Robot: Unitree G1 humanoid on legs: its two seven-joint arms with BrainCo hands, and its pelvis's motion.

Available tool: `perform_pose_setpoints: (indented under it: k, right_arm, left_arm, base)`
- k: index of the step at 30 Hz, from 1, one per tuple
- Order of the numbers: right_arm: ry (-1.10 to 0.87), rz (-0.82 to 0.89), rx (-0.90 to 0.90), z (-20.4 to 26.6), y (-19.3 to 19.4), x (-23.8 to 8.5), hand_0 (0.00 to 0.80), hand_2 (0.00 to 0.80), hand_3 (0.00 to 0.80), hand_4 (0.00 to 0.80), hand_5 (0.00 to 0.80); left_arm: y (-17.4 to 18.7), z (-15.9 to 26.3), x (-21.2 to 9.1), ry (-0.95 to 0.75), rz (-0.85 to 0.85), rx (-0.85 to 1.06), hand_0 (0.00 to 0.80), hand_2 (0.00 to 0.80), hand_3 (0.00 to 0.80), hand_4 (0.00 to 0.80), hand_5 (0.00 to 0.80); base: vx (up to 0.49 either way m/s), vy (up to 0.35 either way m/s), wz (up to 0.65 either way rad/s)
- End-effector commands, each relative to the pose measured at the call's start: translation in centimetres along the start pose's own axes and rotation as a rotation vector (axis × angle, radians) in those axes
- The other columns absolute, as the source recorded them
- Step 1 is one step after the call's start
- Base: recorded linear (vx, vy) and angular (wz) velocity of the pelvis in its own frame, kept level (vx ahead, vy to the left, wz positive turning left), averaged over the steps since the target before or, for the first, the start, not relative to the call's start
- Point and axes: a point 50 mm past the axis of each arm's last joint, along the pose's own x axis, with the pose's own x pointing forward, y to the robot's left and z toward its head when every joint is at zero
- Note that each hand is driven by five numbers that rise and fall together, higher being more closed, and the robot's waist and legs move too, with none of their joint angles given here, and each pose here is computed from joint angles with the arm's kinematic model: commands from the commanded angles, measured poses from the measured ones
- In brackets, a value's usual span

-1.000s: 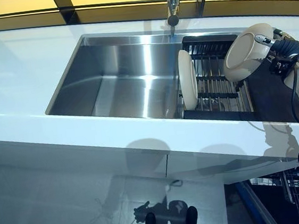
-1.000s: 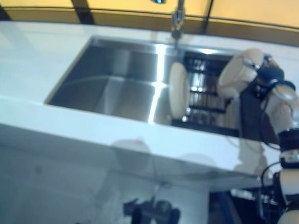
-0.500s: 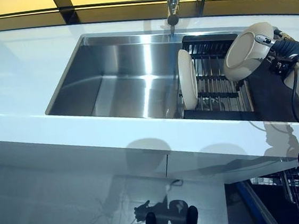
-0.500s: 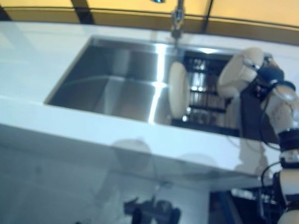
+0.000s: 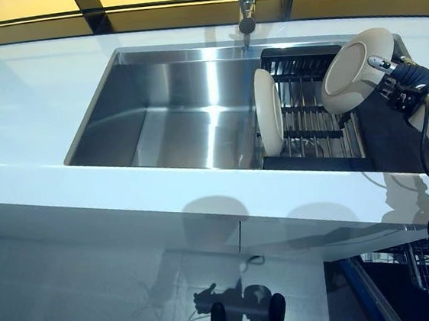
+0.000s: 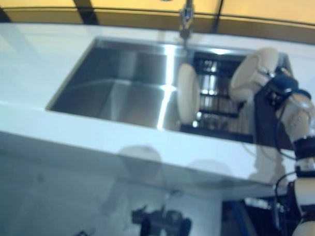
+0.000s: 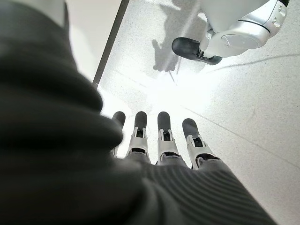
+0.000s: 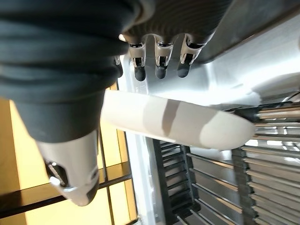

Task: Take plates into dishwasher

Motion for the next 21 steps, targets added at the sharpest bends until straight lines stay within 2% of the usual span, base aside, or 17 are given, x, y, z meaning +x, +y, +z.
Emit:
perform_pose_setpoints:
  k: [1, 21]
  right_arm:
    - [-0.098, 0.054, 0.023, 2.8, 1.0, -0.2, 0.0, 0.0, 0.0, 0.0, 0.0]
    - [-0.188, 0.019, -0.042, 5.2, 2.6, -0.4, 0.0, 0.0, 0.0, 0.0, 0.0]
  left_arm:
    - [0.4, -0.7, -0.3, 0.016, -0.008, 0.048, 0.0, 0.0, 0.0, 0.0, 0.0]
    - [0.8, -1.8, -0.6, 0.034, 0.003, 0.008, 0.0, 0.0, 0.0, 0.0, 0.0]
  base:
    - [0.0, 0.0, 0.0]
    - [0.014, 0.003, 0.01]
